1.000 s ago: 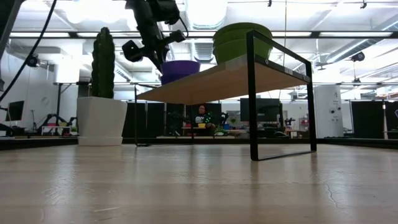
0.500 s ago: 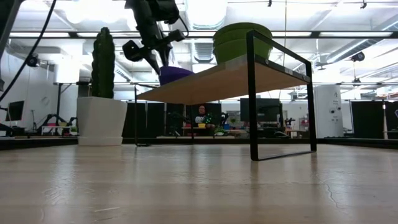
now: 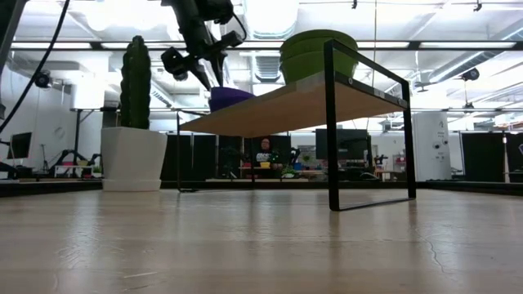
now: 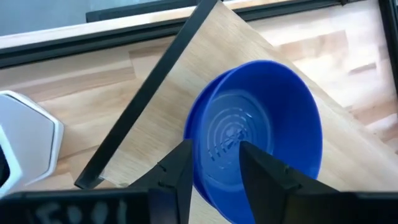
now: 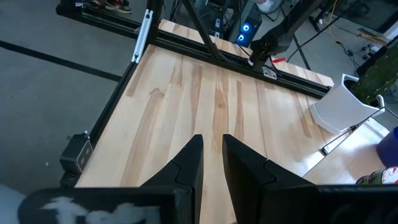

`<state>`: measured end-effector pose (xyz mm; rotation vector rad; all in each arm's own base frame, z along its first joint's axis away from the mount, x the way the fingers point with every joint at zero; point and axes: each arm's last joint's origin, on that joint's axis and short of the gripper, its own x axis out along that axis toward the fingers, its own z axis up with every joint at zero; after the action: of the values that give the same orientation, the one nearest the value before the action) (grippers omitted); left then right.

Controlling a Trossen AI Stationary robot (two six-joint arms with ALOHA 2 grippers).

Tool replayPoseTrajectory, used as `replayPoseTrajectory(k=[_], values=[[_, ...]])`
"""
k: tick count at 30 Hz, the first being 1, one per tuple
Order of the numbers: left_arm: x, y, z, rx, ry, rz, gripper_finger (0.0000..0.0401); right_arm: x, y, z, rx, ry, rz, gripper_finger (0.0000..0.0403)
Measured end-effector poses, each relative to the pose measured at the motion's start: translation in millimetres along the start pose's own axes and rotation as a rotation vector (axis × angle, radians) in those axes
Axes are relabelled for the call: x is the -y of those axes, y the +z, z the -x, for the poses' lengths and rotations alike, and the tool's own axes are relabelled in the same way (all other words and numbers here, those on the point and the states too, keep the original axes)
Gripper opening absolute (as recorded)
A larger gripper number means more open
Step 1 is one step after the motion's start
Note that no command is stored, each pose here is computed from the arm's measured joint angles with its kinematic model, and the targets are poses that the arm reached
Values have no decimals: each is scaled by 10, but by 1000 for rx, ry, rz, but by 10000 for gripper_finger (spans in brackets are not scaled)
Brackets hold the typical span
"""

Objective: Pick & Place Mini bowls
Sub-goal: Stack the left blue bowl on the other blue bowl on the shelf

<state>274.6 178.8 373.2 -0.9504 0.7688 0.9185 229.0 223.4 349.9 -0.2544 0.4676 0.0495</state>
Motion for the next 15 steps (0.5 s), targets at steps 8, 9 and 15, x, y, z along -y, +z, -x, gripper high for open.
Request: replayPoseTrajectory(k=[8, 9, 15], values=[[-1, 20, 49, 27, -5, -23, 68, 0, 0, 0, 0, 0, 0, 56], [-3, 27, 69, 34, -6, -28, 55, -1, -1, 0, 0, 0, 0, 56], [5, 14, 77, 0, -61, -67, 5, -1, -6, -2, -2, 0, 2, 56]])
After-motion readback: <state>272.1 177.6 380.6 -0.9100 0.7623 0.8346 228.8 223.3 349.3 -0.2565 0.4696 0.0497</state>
